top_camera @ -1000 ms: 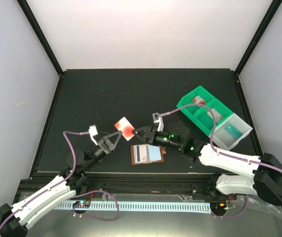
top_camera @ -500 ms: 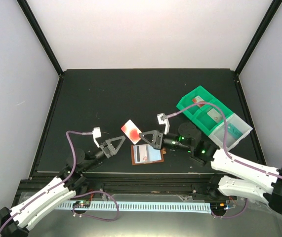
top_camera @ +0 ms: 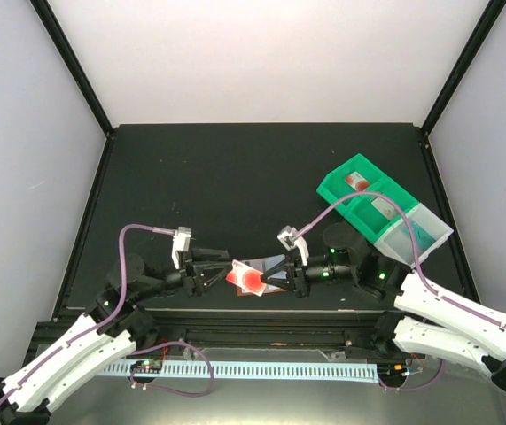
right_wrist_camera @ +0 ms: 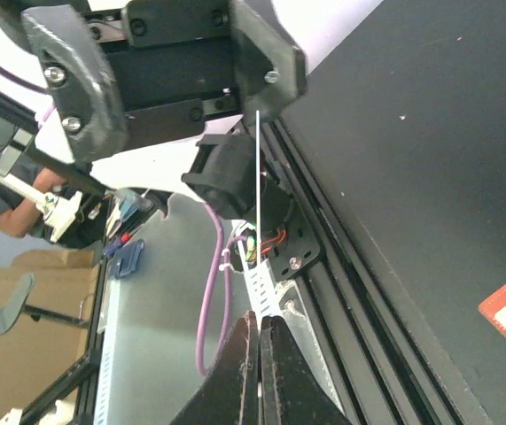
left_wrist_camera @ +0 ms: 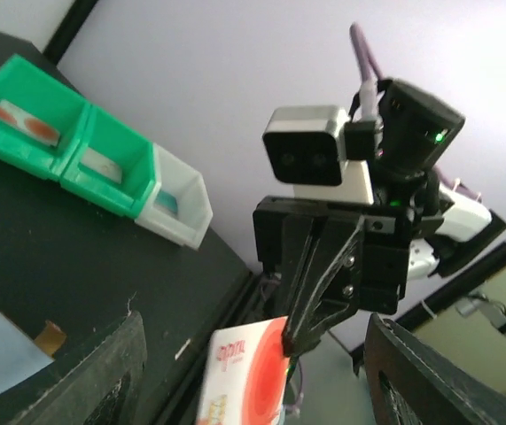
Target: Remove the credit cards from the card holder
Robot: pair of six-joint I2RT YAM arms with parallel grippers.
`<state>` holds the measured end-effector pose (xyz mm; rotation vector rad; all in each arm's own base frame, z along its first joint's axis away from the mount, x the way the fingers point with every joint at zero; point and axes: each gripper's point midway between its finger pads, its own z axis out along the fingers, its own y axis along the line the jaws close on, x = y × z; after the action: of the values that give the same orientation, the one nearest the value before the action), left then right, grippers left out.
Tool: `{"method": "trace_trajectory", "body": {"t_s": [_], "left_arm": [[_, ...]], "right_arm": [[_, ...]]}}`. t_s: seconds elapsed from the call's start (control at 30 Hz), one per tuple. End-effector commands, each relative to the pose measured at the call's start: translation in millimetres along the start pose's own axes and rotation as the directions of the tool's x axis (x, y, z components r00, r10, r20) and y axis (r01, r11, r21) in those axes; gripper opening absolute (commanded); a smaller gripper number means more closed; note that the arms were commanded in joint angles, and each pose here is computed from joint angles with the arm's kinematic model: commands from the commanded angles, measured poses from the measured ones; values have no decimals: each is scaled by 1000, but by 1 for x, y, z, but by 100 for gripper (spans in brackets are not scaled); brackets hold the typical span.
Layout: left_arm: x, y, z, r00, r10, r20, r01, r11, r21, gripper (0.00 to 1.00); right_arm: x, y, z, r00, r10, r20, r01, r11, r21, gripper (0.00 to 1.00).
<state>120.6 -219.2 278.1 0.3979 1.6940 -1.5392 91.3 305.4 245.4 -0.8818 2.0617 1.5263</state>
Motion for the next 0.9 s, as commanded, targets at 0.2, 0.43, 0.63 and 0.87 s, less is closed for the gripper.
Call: {"method": "trace_trajectory", "body": {"t_s": [0.2,0.43,0.63,0.87], "left_arm": [[30,-3,7,984,5,-180,6,998,63,60],[32,-10,9,984,-5,-177,27,992,122,2],[25,-4,14,990,-51,-134,66,992,109,2],[-1,13,14,985,-154,74,148,986,82,2]], "right_arm": [[5,31,-12,997,-74,-19,71,989,-129,1],[1,24,-13,998,-62,5,62,995,-81,8],[-10,15,-13,993,20,114,-13,998,-62,39],[-22,-10,-17,938,191,291,-183,982,-55,44]]}}
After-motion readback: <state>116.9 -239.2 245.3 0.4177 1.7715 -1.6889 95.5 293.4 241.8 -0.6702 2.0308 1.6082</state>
